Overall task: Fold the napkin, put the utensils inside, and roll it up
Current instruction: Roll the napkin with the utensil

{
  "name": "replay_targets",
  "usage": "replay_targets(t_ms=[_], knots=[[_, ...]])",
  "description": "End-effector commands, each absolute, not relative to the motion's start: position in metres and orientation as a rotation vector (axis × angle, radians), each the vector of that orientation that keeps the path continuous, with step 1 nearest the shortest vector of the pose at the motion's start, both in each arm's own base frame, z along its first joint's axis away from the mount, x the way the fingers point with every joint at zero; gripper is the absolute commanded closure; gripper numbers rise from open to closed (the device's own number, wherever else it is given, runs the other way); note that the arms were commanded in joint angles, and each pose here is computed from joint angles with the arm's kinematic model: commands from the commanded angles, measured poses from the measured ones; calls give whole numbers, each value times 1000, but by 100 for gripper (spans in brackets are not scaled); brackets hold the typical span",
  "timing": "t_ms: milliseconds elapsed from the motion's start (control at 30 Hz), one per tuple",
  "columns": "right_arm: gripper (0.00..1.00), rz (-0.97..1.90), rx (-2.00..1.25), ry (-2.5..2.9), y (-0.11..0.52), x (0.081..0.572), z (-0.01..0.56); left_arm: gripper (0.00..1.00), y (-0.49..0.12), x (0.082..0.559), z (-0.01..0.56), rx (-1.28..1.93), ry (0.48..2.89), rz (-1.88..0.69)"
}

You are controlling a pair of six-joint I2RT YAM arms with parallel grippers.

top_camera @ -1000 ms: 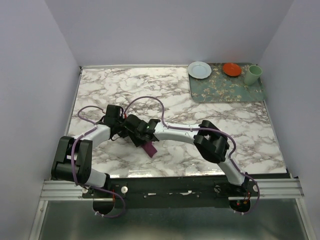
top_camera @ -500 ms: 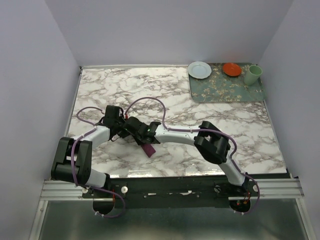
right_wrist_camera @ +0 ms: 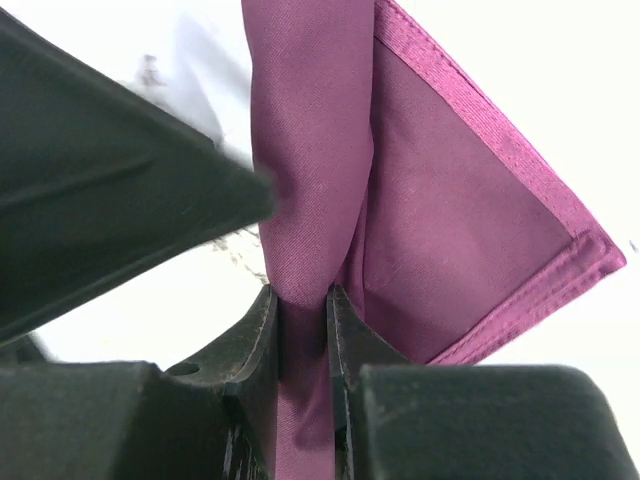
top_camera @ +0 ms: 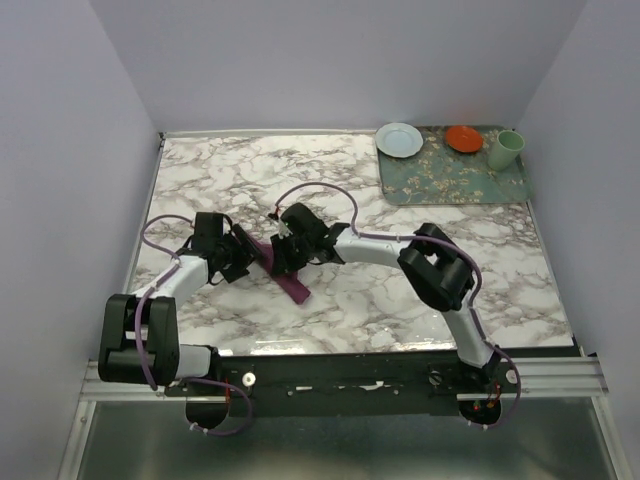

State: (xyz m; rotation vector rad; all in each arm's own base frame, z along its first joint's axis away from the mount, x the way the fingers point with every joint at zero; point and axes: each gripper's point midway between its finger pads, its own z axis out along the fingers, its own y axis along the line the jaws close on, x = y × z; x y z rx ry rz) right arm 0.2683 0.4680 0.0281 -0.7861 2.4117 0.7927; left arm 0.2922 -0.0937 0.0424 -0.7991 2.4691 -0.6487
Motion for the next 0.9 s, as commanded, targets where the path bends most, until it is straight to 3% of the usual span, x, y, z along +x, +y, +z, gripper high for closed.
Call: replay_targets(t_ms=[0,200,567,667,800,867], knots=[[99,1285,-805,2743,443,224,-24,25,-94,283,52,-733,2476,-660],[99,1727,-715,2792,441,230,-9,25,-96,285,45,-744,2488,-668],[98,1898,-596,2842,439,241,-11,31,-107,304,28,-729,2538,-667],[98,1920,-599,2837,440,243,-11,37,-109,303,21,-730,2557,-664],[97,1919,-596,2823,440,247,-6,52,-108,298,15,-754,2561,-643],[92,1905,-604,2811,440,248,-3,56,-106,298,17,-756,2555,-630]])
